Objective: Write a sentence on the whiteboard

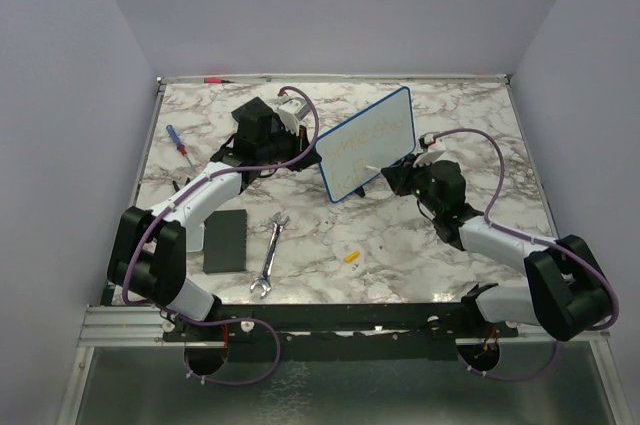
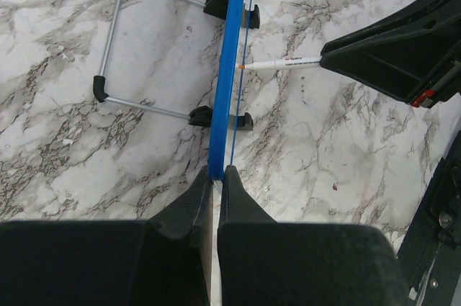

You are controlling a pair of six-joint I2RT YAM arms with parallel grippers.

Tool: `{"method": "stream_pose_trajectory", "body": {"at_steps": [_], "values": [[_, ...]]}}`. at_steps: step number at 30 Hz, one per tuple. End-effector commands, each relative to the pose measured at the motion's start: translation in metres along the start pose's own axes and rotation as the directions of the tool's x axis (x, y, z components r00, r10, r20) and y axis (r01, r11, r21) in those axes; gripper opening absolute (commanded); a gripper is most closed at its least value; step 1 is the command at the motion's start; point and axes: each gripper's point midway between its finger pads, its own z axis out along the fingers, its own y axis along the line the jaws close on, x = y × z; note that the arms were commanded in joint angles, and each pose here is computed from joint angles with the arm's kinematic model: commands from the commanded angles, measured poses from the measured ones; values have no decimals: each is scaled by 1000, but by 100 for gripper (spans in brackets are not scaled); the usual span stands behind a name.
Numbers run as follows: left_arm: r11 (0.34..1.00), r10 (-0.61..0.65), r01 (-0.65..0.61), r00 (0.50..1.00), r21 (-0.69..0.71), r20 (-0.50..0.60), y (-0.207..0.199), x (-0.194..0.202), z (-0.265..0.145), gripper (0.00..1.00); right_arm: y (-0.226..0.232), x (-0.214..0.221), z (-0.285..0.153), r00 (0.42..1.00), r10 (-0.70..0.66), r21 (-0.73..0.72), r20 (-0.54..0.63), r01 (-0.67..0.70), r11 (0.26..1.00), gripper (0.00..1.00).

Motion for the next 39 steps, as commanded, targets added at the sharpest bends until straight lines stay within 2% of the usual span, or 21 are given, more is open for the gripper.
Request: {"method": "stream_pose_trajectory", "body": {"at_steps": [1,14,25,39], "values": [[1000,-5,5,999,4,-42,-5,10,-1,0,5,-1,7,1000,-7,-24,-5,7,1000,1],[1000,-6,6,999,3,-46,-4,11,0,0,-13,20,10,998,-1,59,-61,5,998,1],[1000,-5,5,999,1,-46,-3,11,0,0,-37,0,7,999,37,216,25,-41,976,1],[1000,-6,6,999,1,-44,-3,11,0,0,-21,-24,-10,998,7,156,69,-17,988,1]]}}
